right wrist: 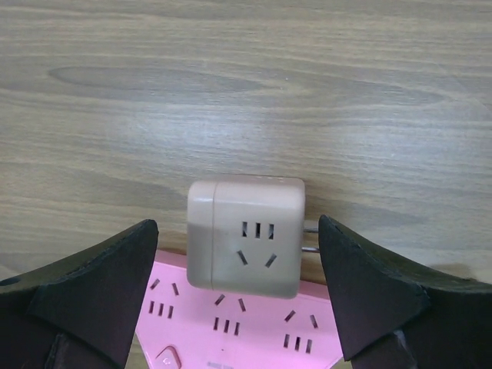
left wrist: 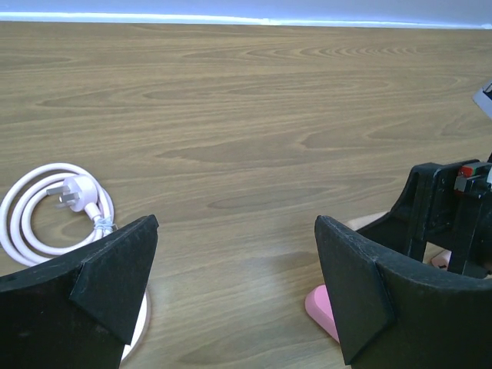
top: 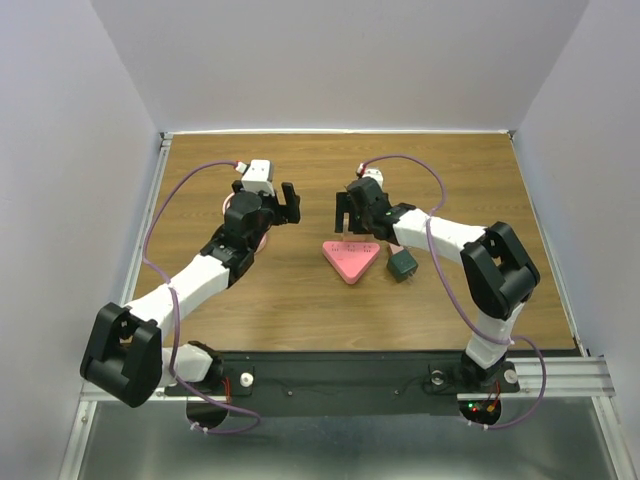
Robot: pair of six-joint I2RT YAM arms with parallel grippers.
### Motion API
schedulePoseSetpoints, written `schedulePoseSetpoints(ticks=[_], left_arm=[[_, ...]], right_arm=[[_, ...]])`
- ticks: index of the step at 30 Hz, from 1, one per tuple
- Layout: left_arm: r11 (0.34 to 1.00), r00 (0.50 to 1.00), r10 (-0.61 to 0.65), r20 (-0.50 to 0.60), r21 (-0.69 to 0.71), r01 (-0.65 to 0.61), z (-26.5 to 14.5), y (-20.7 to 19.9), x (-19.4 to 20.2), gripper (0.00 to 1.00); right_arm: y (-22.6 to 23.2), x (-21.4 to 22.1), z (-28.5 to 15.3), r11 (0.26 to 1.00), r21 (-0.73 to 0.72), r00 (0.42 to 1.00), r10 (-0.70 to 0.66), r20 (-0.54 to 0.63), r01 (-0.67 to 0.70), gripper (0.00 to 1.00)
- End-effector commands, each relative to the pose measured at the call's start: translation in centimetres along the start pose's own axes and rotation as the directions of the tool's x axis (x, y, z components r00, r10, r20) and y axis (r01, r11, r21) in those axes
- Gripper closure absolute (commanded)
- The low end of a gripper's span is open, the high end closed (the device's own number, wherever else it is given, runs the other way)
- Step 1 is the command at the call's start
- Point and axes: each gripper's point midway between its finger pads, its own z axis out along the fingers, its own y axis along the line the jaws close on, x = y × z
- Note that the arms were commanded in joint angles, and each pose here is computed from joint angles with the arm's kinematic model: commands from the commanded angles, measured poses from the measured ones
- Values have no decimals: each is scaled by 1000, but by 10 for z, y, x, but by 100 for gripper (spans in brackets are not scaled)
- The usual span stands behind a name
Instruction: Insert the plug
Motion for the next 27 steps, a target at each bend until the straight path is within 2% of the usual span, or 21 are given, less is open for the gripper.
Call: schedulePoseSetpoints(ticks=[1, 4, 8, 12, 16, 17, 18, 19, 20, 23, 27], left_arm=[[1000, 996, -3, 88, 3, 2, -6, 1, -24, 6], [1000, 996, -3, 93, 6, 2, -5, 1, -25, 6], [1000, 996, -3, 87, 11, 2, -4, 0, -23, 6], [1000, 996, 5, 84, 11, -6, -4, 2, -20, 6], [1000, 997, 4, 75, 14, -5, -1, 3, -17, 6], [1000, 997, 2, 74, 20, -4, -1, 2, -16, 6], [999, 997, 5, 74, 33, -7, -1, 0, -17, 6], [999, 997, 5, 77, 40, -9, -1, -1, -18, 6], [999, 996, 8, 87, 51, -12, -2, -3, -21, 6], [995, 993, 27, 111, 89, -37, -5, -9, -25, 6], [977, 988, 62, 145, 194, -90, -14, -27, -31, 6]], right_arm=[[0, -15, -6, 999, 50, 999, 12, 32, -14, 11], [-1, -15, -6, 998, 56, 999, 9, 32, -11, 13], [-2, -8, 0, 998, 61, 1000, 0, 8, -1, 23], [1, -7, 2, 999, 51, 1000, -6, -2, 7, 28], [7, -7, 4, 1000, 24, 1000, -18, -12, 19, 39], [9, -7, 4, 1000, 16, 1000, -18, -17, 19, 43], [12, -5, 5, 1000, 0, 1000, -18, -26, 18, 54], [12, -3, 6, 1000, -4, 999, -20, -35, 20, 61], [15, -6, 5, 1000, -12, 999, -19, -29, 19, 77], [23, -19, -1, 999, -40, 1000, -20, -8, 19, 100], [42, -69, -25, 986, -166, 998, 15, 58, -5, 100]])
